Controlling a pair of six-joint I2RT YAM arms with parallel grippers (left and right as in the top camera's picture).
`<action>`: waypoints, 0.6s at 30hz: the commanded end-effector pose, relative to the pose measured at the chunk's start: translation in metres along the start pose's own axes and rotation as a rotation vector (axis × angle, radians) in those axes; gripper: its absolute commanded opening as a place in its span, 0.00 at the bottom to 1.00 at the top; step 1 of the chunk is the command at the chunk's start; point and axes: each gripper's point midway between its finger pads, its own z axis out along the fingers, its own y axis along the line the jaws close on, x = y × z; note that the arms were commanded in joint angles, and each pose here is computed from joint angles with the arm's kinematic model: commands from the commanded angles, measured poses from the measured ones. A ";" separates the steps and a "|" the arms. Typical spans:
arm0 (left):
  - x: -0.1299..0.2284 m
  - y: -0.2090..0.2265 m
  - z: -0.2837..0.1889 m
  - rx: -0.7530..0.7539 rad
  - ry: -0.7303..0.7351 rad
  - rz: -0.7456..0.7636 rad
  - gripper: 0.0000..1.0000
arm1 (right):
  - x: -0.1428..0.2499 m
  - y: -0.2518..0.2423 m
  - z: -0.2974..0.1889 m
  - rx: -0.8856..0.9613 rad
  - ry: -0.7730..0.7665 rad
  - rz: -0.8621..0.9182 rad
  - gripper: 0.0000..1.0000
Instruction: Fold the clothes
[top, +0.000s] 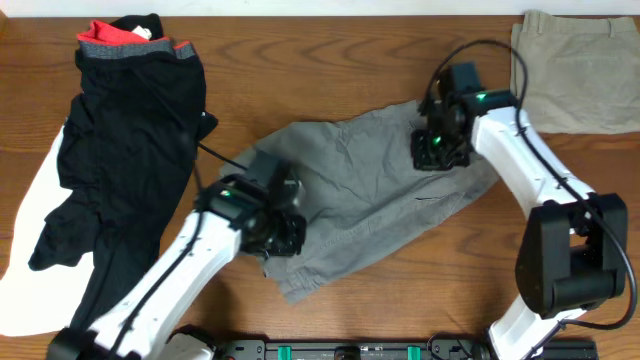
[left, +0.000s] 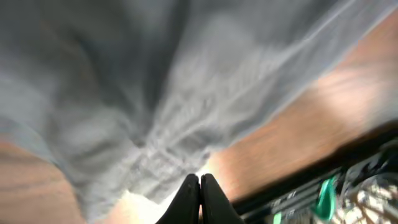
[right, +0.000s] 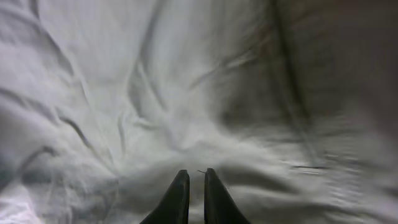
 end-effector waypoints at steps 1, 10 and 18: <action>-0.032 0.009 -0.029 -0.028 -0.168 -0.032 0.06 | 0.016 0.010 0.013 -0.006 0.025 -0.042 0.09; -0.087 0.050 -0.064 -0.014 -0.412 -0.229 0.06 | 0.043 0.014 0.053 0.032 0.042 -0.129 0.01; -0.090 0.062 -0.065 -0.024 -0.419 -0.265 0.06 | 0.071 0.012 0.079 0.095 0.078 -0.178 0.01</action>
